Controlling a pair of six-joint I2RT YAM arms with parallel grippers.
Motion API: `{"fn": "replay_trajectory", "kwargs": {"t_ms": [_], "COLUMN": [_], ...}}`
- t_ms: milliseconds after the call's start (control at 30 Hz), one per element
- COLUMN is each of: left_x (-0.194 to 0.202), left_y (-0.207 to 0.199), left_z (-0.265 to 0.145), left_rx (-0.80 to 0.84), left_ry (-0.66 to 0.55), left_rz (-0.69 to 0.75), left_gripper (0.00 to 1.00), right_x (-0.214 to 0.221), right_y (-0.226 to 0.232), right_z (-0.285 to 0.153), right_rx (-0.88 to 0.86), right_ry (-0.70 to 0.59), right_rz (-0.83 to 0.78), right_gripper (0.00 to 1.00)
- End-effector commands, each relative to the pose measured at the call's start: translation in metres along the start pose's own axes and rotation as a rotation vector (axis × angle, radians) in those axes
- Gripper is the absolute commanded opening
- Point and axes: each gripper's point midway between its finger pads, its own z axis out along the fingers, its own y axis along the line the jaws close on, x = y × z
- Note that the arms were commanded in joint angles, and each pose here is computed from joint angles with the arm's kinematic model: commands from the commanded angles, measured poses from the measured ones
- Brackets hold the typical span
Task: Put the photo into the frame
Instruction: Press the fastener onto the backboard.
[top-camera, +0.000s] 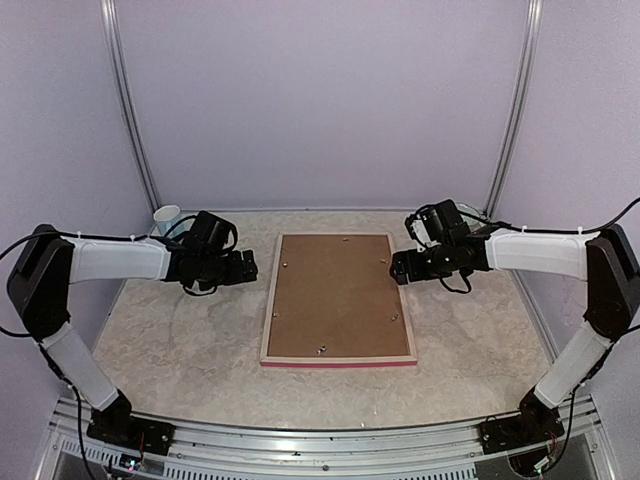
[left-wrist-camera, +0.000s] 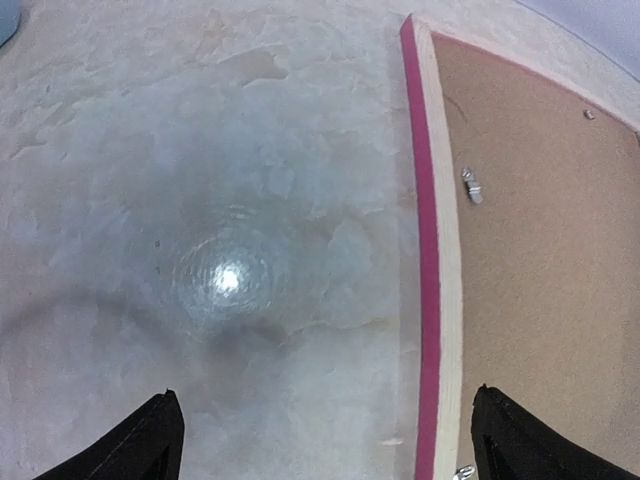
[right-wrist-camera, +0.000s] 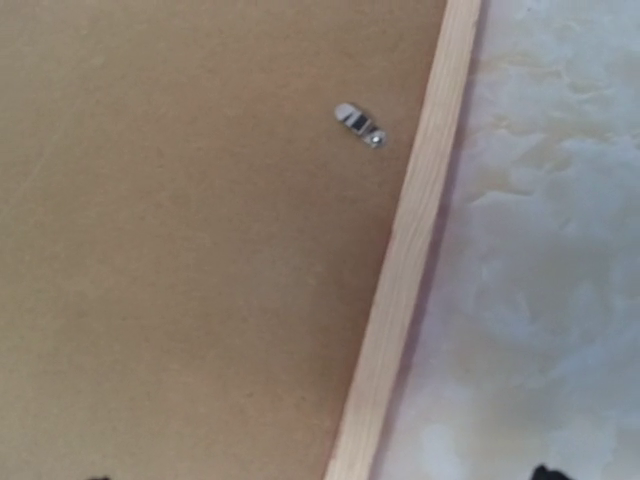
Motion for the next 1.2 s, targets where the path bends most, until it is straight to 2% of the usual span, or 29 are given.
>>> {"fn": "replay_trajectory", "kwargs": {"t_ms": [0,300,467,600,867,1167], "left_x": [-0.047,-0.065,-0.066,-0.065,-0.047,-0.032], "left_y": [-0.036,-0.069,-0.071,-0.065,-0.061,-0.087], "left_z": [0.005,0.055,0.077,0.086,0.092,0.072], "left_rx": [0.104,0.160,0.171,0.119,0.097,0.140], "left_ry": [-0.076,-0.016,-0.001,0.010,0.033,0.009], "left_rz": [0.003,0.059,0.054,0.075,0.088,0.094], "left_gripper": [0.99,0.99,0.99,0.99,0.99,0.99], "right_x": [-0.012,-0.010,-0.002,0.005,0.037,0.065], "right_y": [-0.002,-0.017,-0.020,-0.020,-0.019,0.001], "right_z": [-0.004,-0.001,0.000,-0.001,0.002,0.008], "right_rx": [0.026,0.097,0.103,0.091,0.069,0.016], "right_ry": [-0.047,-0.092,-0.094,-0.086,-0.033,0.031], "right_rz": [-0.048,-0.071,-0.062,-0.052,-0.034,-0.055], "right_gripper": [0.91,0.91,0.91,0.91,0.89,0.87]}}
